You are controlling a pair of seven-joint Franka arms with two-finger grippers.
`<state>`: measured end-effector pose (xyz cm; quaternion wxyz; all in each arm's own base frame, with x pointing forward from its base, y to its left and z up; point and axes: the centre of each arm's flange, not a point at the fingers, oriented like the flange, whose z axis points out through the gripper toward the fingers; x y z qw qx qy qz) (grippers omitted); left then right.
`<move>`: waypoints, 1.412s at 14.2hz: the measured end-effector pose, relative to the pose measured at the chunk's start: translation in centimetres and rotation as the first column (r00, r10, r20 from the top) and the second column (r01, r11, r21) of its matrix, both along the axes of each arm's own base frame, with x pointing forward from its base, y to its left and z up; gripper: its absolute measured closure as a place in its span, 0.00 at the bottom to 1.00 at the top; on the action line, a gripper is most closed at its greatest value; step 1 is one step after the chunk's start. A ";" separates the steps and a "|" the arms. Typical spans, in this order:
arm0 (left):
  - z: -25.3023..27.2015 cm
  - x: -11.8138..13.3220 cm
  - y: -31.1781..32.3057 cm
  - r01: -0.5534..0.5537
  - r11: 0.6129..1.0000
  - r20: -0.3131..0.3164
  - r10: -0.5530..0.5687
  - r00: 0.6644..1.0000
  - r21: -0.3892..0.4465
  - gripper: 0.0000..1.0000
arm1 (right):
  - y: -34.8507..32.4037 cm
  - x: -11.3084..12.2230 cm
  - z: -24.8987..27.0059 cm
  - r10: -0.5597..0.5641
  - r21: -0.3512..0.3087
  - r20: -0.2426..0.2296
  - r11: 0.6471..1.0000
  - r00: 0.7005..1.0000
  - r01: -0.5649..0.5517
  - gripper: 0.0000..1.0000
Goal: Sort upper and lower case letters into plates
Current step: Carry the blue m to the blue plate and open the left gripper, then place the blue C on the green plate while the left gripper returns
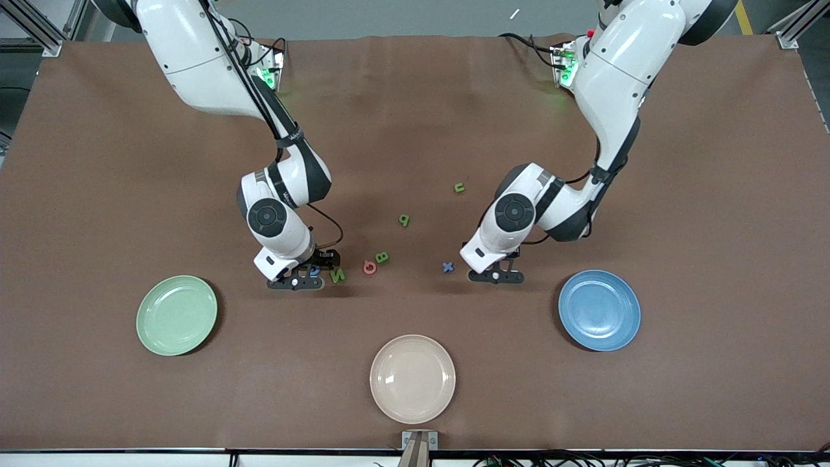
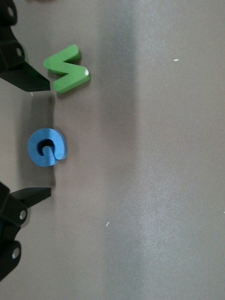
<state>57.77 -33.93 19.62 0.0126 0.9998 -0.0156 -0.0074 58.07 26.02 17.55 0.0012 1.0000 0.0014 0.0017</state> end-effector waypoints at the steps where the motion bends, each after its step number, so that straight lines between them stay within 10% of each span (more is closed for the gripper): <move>1: 1.9 1.6 1.9 -0.034 0.999 0.031 0.034 0.999 -0.007 0.59 | -0.1 0.0 -0.3 -0.001 -0.001 0.001 1.000 1.000 0.001 0.10; 11: 5.8 9.5 22.6 -0.160 0.987 0.102 0.157 0.982 0.023 0.59 | -0.4 0.3 -0.2 -0.007 0.000 0.007 1.000 1.000 0.007 0.35; 17: 5.1 9.4 20.3 -0.124 0.992 0.096 0.123 0.988 0.012 0.06 | -1.4 0.8 0.3 -0.025 -0.001 0.006 1.000 1.000 0.025 0.66; 20: 6.2 8.6 14.3 -0.124 0.992 0.114 0.124 0.986 -0.011 0.03 | -2.8 1.5 0.3 -0.047 -0.001 0.008 0.999 0.999 0.047 0.66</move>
